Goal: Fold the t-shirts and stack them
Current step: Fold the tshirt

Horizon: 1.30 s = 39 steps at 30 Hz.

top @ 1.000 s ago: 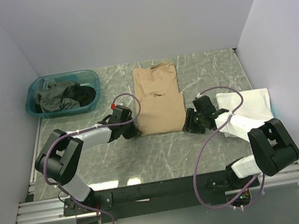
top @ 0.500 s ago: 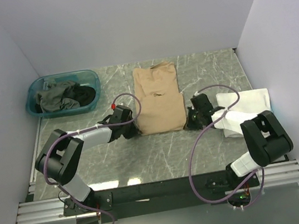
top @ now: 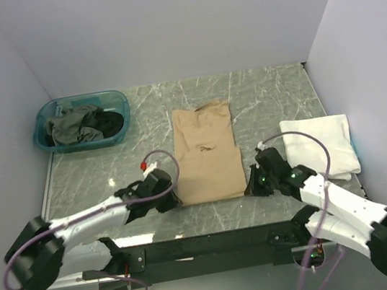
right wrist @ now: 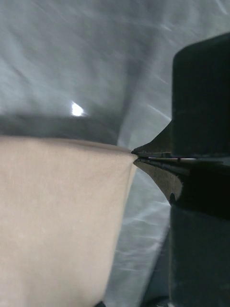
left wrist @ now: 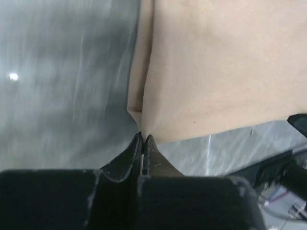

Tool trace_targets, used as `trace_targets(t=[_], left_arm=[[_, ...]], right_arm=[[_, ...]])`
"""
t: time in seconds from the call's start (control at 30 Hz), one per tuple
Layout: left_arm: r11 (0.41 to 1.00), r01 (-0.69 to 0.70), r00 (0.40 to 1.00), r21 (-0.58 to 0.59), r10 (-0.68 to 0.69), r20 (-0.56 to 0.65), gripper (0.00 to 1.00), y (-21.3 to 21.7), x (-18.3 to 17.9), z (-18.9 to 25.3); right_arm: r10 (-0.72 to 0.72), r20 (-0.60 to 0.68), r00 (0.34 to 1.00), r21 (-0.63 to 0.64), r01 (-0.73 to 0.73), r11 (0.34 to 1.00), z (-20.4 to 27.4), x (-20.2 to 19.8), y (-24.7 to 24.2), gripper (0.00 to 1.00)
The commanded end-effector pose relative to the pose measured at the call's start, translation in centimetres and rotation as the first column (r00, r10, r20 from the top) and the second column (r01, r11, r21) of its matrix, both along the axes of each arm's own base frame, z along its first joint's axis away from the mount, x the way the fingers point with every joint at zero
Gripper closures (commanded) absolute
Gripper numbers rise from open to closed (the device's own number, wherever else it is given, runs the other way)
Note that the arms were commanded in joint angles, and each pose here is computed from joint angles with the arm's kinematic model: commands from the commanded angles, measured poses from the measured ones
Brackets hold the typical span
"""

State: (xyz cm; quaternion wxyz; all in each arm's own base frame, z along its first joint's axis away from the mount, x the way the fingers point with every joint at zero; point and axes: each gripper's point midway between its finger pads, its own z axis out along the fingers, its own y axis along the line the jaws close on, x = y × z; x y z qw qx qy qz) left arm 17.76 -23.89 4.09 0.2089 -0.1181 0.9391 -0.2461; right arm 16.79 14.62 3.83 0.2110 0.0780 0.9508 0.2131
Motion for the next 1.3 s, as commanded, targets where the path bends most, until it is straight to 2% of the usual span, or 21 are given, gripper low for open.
trace_targets(t=[0.0,0.07,0.17,0.37,0.53,0.73,0.9,1.27], left_arm=[[0.994,-0.083,0.994,0.069,0.088,-0.068,0.99,2.5,-4.0,-0.8],[0.993,-0.111,0.99,0.034,0.114,-0.082,0.99,2.7,-5.5,0.2],[0.997,-0.071,0.995,-0.029,0.069,-0.074,0.99,1.8,-7.7,1.7],[0.997,-0.036,0.999,-0.067,0.036,-0.002,0.99,1.0,-7.8,4.9],[0.994,-0.108,0.987,-0.023,0.11,0.12,0.99,1.9,-5.3,8.1],[0.981,-0.186,0.941,-0.058,0.195,0.277,0.99,2.2,-1.0,11.9],[0.973,-0.209,0.898,-0.095,0.23,0.374,0.99,2.2,3.1,15.6],[0.963,-0.26,0.847,-0.067,0.26,0.463,0.99,3.4,10.8,18.7]], right_arm=[[-0.052,-0.092,0.994,-0.054,0.047,0.997,0.2,-3.9,-1.1,1.0],[-0.021,-0.105,0.994,-0.017,0.019,1.0,0.6,-5.7,-0.8,1.0],[0.032,-0.116,0.993,0.094,-0.021,0.995,2.0,-7.6,0.7,1.0],[0.054,-0.008,0.999,0.087,-0.053,0.995,5.9,-6.6,0.4,1.0],[0.019,0.104,0.994,0.051,-0.024,0.998,8.8,-3.7,0.3,1.0],[0.017,0.293,0.956,0.079,-0.042,0.996,14.3,1.3,0.8,1.0],[0.038,0.323,0.946,0.102,-0.075,0.992,15.7,3.8,1.1,1.0],[0.049,0.374,0.926,0.174,-0.122,0.977,18.5,9.3,1.9,1.0]])
